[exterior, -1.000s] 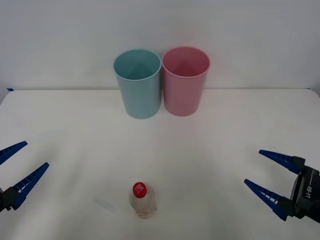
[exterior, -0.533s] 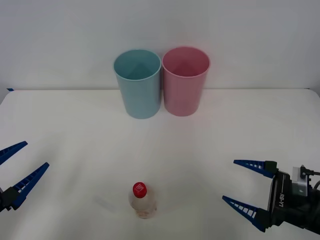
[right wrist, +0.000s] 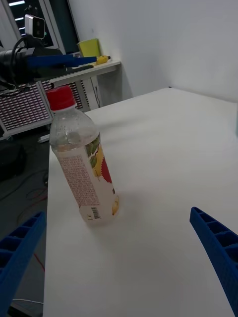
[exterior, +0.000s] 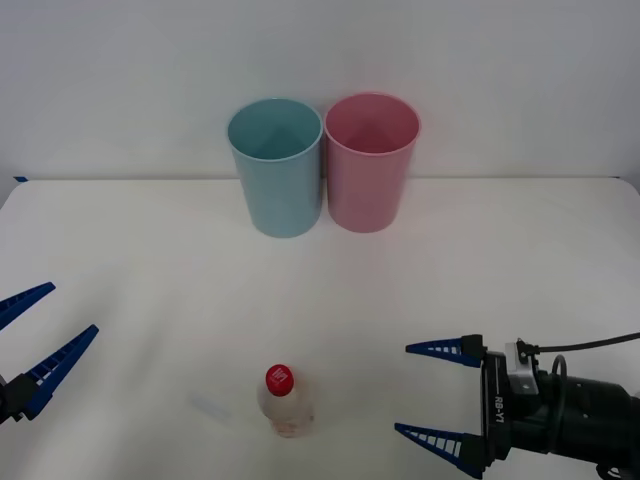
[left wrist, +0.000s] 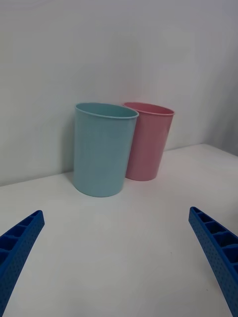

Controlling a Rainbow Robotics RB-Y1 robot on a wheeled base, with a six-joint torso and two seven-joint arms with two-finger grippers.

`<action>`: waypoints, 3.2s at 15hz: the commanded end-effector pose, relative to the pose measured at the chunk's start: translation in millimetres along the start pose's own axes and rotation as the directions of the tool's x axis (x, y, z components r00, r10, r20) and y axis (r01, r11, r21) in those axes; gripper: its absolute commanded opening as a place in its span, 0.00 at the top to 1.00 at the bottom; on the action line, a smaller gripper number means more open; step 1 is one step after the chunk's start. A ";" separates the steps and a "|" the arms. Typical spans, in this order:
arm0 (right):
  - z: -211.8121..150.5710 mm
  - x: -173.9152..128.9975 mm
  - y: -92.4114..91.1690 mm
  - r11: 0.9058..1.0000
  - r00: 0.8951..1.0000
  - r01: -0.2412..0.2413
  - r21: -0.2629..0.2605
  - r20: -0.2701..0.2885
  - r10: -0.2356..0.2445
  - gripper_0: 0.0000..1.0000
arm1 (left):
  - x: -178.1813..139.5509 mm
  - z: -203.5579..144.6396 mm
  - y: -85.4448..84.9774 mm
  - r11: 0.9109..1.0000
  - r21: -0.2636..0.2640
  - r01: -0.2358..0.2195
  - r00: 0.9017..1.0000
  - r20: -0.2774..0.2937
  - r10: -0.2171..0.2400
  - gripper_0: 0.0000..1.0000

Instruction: Grasp the object on the table and drop it into the matching bin: aluminum can to the light blue bin, PET bottle to the pink bin.

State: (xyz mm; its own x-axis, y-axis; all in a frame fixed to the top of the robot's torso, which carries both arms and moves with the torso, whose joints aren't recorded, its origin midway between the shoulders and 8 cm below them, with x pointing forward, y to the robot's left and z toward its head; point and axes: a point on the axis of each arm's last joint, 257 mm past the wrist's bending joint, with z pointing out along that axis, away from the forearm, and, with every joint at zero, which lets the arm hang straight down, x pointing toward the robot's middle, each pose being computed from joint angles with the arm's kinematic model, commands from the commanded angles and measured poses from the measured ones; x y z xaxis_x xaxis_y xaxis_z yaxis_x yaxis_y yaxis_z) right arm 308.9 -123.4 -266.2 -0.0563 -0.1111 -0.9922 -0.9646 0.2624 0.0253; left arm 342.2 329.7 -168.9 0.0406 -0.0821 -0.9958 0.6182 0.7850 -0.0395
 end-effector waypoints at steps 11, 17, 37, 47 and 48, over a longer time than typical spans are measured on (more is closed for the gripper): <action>90.3 16.3 33.3 0.984 0.987 0.160 -0.075 -0.004 -0.161 0.00 | 0.0 0.0 0.0 1.000 0.000 0.000 1.000 0.000 0.000 0.00; 127.8 22.9 43.3 0.980 0.981 0.190 -0.058 -0.015 -0.191 0.00 | 0.0 0.0 0.0 1.000 0.000 0.000 1.000 0.000 0.000 0.00; 173.4 16.0 44.2 0.969 0.969 0.248 -0.016 -0.018 -0.248 1.00 | 0.0 0.0 0.0 1.000 0.000 0.000 1.000 0.000 0.000 0.00; 143.8 -35.0 23.9 0.980 0.977 0.199 0.008 0.081 -0.199 1.00 | 0.0 0.0 0.0 1.000 0.000 0.000 1.000 0.000 0.000 0.00; 137.7 -42.5 18.3 0.982 0.977 0.189 0.012 0.099 -0.189 1.00 | 0.0 0.0 0.0 1.000 0.000 0.000 1.000 0.000 0.000 0.00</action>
State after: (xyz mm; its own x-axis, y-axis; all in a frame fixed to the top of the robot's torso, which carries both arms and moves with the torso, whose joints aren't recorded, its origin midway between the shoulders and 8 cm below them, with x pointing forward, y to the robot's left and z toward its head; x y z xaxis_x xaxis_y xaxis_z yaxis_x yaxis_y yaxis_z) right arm 325.9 23.4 -247.0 0.1572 -0.0796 -0.9844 -0.9545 0.2435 -0.1721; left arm 342.3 329.7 -168.9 0.0406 -0.0821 -0.9958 0.6182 0.7850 -0.0395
